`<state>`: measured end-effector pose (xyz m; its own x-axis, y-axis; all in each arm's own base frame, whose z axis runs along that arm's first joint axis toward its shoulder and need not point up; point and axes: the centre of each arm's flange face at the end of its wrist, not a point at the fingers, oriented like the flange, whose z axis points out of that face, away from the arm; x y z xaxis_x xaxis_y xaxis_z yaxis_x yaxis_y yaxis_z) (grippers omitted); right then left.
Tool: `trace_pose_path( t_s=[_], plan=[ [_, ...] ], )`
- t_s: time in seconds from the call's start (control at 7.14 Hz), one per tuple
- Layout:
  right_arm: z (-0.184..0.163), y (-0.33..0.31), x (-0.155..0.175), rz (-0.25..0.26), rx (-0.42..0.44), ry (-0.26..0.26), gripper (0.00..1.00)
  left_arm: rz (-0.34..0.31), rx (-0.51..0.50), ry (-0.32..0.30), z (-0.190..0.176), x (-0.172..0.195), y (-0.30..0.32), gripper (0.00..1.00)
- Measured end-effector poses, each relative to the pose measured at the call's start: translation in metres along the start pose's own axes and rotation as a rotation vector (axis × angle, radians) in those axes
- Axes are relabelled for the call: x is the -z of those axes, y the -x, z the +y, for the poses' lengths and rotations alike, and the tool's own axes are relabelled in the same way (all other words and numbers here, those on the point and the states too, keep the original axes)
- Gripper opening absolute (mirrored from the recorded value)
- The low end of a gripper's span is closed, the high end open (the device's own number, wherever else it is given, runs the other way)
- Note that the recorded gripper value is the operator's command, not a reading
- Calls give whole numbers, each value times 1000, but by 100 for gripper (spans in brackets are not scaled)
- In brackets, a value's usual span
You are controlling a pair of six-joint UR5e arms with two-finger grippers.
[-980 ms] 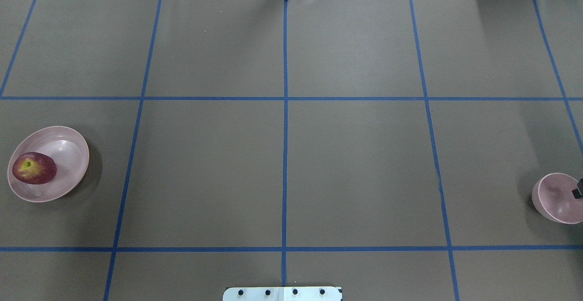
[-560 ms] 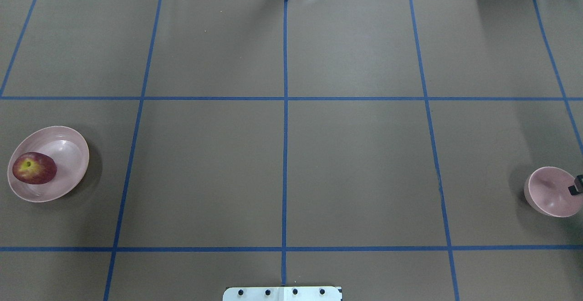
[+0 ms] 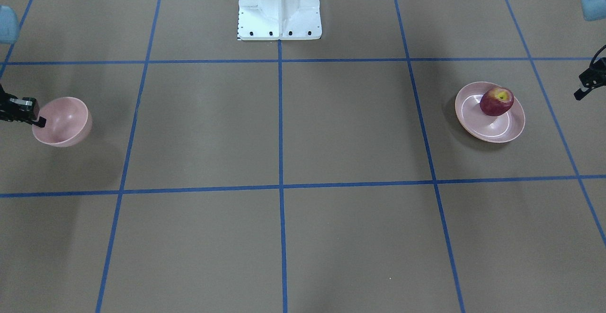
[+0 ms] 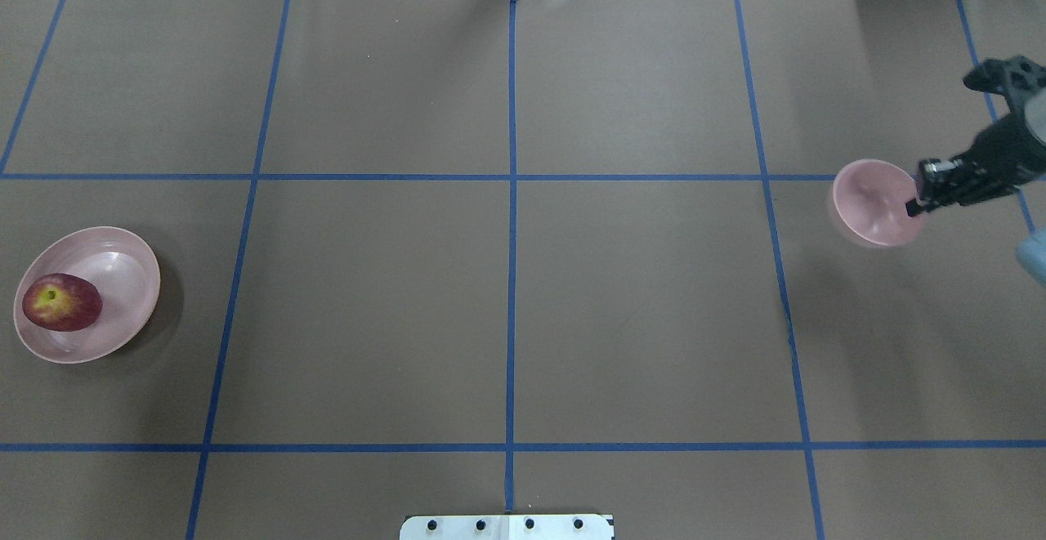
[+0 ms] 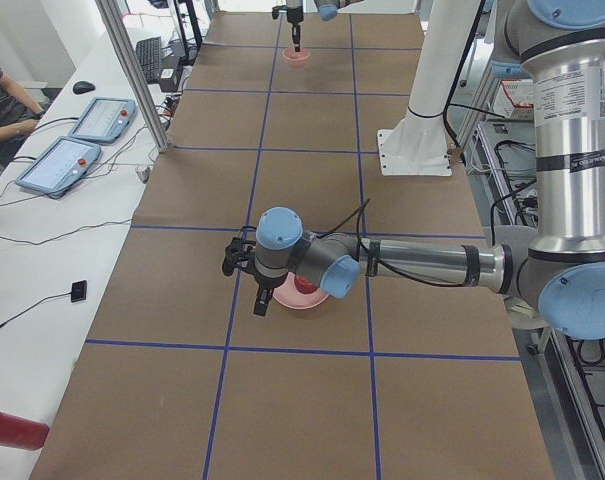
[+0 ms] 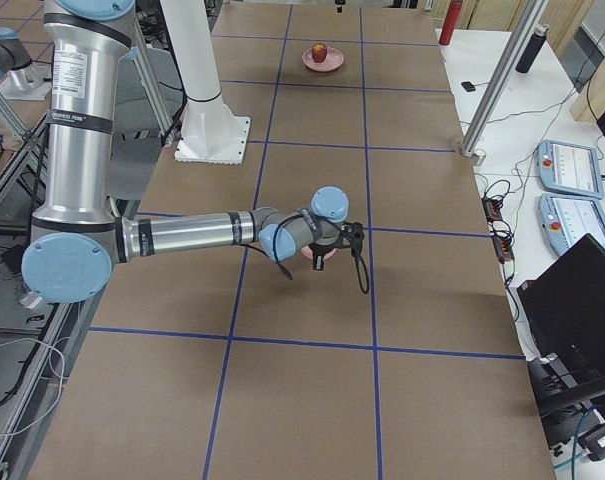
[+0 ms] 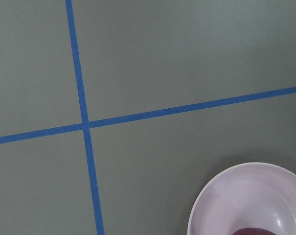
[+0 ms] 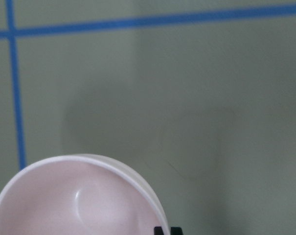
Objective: Move apple from plate to bowl
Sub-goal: 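Slide the pink bowl with the right gripper toward the table center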
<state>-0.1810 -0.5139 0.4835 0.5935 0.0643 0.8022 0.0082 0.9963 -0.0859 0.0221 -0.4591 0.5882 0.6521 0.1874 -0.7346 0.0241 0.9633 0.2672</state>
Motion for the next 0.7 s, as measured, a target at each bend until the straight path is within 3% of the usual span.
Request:
trace_pose_path(
  t_s=[0.28,0.7],
  plan=[
    [-30,124,9,7,-39,0,0,2,-5,-4,-2,2,-3,98],
    [-59,344,-43,37,-193,-86,0,10,-8,-3,-4,1,-4,98]
  ],
)
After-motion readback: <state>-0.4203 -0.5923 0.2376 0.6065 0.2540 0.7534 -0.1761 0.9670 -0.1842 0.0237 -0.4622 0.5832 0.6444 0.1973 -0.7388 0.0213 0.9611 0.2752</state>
